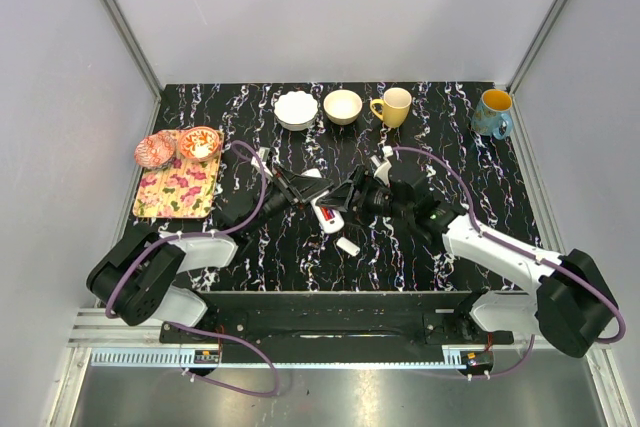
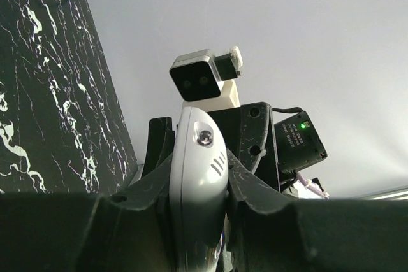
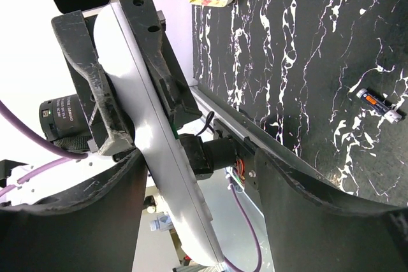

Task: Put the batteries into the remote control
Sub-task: Load the battery into the remote control.

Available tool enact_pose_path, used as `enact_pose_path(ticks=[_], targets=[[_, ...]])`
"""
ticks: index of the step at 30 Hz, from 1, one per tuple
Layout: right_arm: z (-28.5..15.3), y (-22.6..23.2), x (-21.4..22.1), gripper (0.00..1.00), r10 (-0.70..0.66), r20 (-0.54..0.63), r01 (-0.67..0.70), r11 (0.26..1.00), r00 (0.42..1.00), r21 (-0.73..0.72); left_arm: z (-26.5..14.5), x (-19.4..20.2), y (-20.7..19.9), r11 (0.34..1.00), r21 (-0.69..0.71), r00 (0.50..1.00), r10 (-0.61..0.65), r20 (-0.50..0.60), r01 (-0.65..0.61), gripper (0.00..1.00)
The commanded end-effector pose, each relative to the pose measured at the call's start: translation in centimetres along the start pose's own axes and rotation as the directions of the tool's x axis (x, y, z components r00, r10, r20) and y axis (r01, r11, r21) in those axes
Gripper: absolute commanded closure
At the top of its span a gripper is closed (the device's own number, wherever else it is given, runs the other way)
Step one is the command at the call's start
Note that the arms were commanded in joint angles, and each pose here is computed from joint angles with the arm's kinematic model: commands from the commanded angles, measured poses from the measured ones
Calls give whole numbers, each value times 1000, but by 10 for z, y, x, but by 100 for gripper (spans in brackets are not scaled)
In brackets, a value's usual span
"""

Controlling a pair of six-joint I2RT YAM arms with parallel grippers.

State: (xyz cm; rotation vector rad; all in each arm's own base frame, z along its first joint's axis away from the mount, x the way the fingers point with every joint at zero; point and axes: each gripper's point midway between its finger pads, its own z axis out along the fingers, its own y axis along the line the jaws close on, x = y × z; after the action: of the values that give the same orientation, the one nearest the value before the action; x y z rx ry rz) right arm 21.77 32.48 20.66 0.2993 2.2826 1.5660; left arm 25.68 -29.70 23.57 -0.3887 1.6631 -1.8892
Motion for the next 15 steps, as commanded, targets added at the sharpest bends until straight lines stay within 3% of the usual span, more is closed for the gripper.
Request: enact_pose_path(ticks=[1, 10, 15], targets=[[-3, -24, 9, 30, 30, -27, -28, 998, 999, 62, 0, -16, -87, 960, 269, 996, 64, 59, -78, 100], [-4, -28, 13, 34, 28, -33, -26, 999, 999, 42, -1, -19, -93, 958, 271, 995, 77, 62, -91, 100], [-7, 2, 6, 20, -44, -37, 44, 999, 998, -3, 5, -15, -60, 984, 154, 995, 90, 34, -94, 100]])
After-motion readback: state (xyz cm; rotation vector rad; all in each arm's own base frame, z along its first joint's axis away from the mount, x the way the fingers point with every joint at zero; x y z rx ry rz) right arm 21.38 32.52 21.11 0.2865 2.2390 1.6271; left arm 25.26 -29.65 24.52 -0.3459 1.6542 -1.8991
